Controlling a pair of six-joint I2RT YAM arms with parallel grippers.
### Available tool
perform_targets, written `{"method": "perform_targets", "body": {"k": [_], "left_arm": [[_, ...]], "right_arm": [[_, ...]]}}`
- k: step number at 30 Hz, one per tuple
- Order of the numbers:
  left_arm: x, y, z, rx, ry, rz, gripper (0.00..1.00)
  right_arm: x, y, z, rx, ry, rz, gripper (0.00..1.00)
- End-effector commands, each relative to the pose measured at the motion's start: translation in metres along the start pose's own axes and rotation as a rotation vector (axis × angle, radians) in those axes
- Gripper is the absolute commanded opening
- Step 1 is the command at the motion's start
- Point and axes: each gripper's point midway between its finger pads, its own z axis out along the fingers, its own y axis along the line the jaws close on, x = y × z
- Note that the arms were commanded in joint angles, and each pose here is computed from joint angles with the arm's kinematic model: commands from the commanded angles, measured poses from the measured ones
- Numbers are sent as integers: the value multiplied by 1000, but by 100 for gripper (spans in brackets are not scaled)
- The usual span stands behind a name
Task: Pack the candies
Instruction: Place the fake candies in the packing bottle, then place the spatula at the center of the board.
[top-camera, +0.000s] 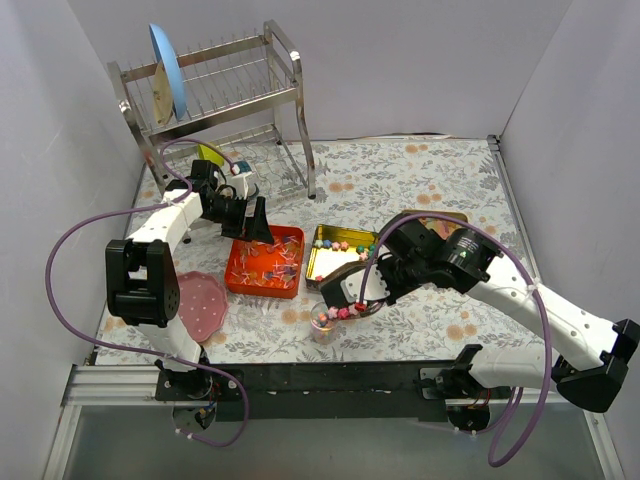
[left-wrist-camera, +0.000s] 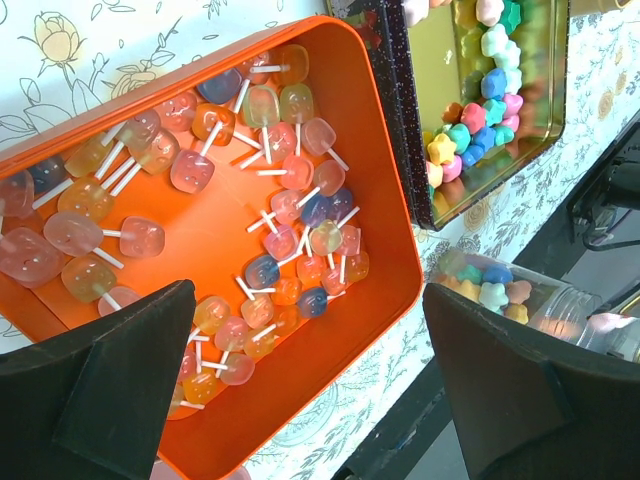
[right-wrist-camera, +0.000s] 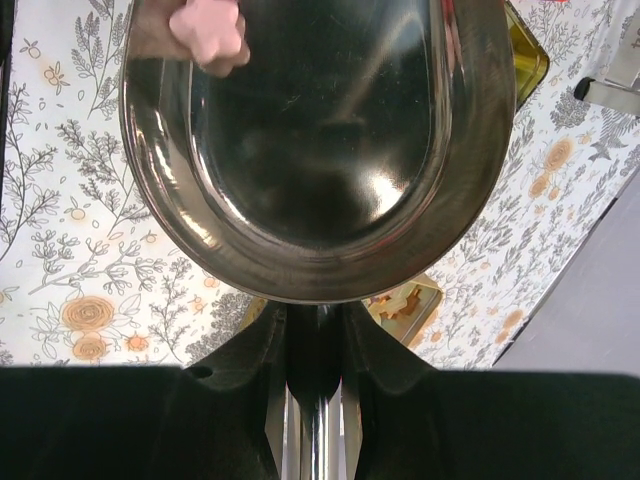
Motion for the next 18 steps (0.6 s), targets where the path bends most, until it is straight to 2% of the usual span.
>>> {"method": "perform_targets", "body": {"k": [1, 12, 16, 18], "left_arm": [[-16, -7, -8, 24, -50, 47, 98], [-21, -14, -11, 51, -64, 54, 98], [-32, -18, -15, 59, -94, 57, 98], [-37, -21, -18, 60, -110, 60, 98]], "right_arm": [[-3, -12, -16, 44, 24, -61, 1], [3, -11, -23, 50, 78, -80, 1], [12, -12, -36, 109, 107, -32, 1], [14, -12, -45, 170, 89, 56, 1]]}}
